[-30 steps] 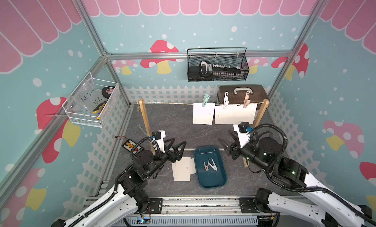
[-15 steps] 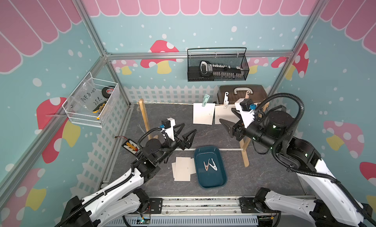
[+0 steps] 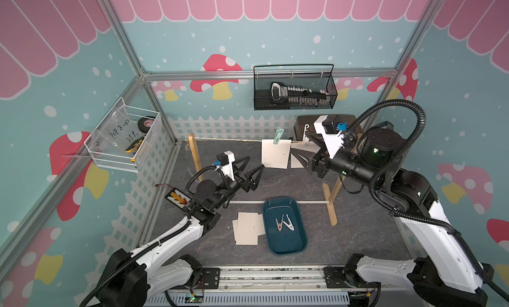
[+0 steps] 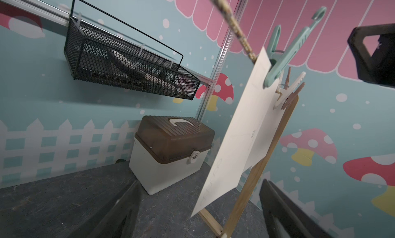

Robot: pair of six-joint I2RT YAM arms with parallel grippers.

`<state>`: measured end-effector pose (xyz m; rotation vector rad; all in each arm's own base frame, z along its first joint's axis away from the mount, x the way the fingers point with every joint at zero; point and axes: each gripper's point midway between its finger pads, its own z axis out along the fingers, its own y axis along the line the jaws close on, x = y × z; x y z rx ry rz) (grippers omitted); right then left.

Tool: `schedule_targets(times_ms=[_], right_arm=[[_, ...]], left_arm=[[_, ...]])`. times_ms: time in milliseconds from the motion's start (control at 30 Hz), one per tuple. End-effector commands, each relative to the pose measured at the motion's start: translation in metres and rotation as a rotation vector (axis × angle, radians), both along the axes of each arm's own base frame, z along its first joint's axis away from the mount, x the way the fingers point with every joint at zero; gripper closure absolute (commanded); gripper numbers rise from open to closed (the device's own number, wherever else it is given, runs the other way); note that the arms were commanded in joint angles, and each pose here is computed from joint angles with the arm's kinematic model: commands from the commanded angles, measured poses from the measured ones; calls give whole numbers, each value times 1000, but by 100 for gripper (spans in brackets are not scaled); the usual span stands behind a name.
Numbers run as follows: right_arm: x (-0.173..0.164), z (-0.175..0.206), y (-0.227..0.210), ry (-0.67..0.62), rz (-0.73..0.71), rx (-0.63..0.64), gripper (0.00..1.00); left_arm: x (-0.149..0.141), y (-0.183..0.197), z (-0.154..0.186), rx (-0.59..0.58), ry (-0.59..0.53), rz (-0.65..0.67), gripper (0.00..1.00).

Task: Remove the postcards from the strings
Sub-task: Pinch the postcard on the clothesline.

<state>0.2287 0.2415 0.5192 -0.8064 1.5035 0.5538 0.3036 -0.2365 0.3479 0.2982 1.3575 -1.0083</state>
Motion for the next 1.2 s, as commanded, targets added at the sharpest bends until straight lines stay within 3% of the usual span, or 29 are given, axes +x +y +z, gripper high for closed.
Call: schedule_targets(times_ms=[0, 167, 633, 1067, 1167], right_arm=[[-4, -4, 4, 43, 35, 3, 32], [3, -12, 8, 71, 28, -14, 32], [12, -22, 11, 112, 23, -31, 32], [15, -21, 17, 124, 40, -28, 33], [21, -22, 18, 123, 28, -33, 33]], left_arm=[[-6, -6, 24, -51, -63, -76, 9], [-3, -22, 19, -50, -50, -159, 14], [7, -44, 10, -94, 17, -329, 41], [2, -47, -3, -81, 40, -355, 52], [5, -46, -7, -84, 52, -343, 61]])
